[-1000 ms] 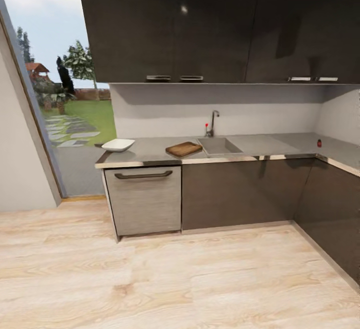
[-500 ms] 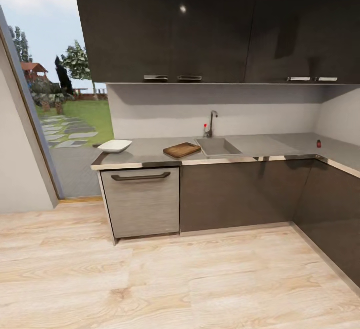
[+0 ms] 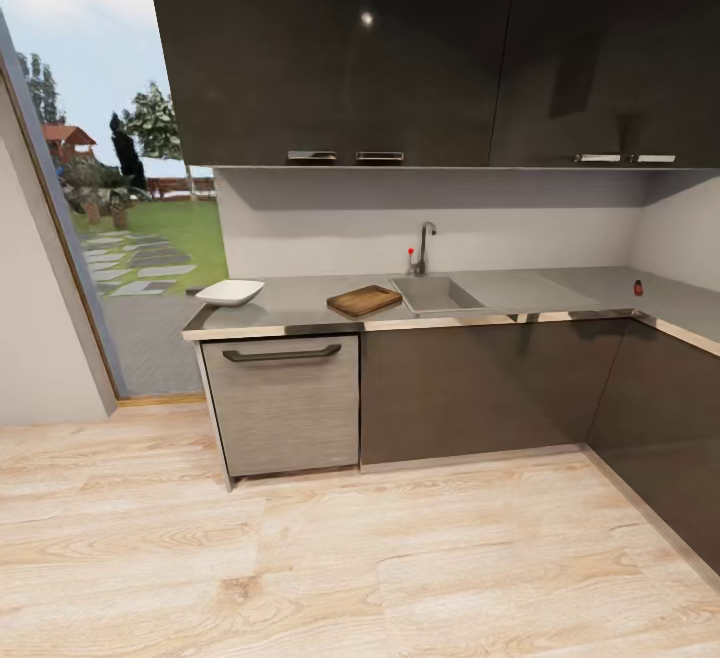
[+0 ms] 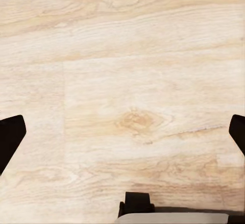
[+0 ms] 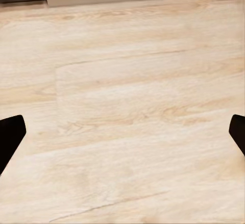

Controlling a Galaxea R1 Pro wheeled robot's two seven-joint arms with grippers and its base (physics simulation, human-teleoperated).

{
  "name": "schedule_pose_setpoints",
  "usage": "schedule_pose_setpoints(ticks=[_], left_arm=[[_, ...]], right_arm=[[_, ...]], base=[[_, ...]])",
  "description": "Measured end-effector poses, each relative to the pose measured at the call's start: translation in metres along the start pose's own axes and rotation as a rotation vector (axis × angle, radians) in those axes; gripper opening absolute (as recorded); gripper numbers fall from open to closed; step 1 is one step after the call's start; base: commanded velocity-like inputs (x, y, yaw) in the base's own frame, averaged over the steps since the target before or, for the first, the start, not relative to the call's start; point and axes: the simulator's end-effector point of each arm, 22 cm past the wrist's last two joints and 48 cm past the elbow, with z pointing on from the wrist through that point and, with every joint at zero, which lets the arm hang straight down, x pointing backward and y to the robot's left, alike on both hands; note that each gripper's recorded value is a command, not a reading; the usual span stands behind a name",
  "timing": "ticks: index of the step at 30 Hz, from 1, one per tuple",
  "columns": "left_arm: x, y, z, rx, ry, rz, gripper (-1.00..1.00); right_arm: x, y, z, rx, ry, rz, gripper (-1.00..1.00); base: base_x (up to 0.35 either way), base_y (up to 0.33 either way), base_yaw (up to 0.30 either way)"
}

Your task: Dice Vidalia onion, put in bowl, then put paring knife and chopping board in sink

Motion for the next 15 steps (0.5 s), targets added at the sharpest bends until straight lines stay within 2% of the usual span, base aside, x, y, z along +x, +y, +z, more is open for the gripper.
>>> schedule_pose_setpoints(ticks=[7,15], left_arm=[[-0.005,0.002,0.001,-0.006,-0.011,-0.014,1.00],[0.009,0.004,-0.005,-0.012,-0.021,-0.018,1.00]], right_arm=[[-0.005,-0.002,0.001,0.000,-0.011,-0.002,1.00],[-0.004,-0.001,0.001,-0.004,-0.011,-0.003,1.00]], base=[[0.000,0.000,0.000],[0.000,0.000,0.000]])
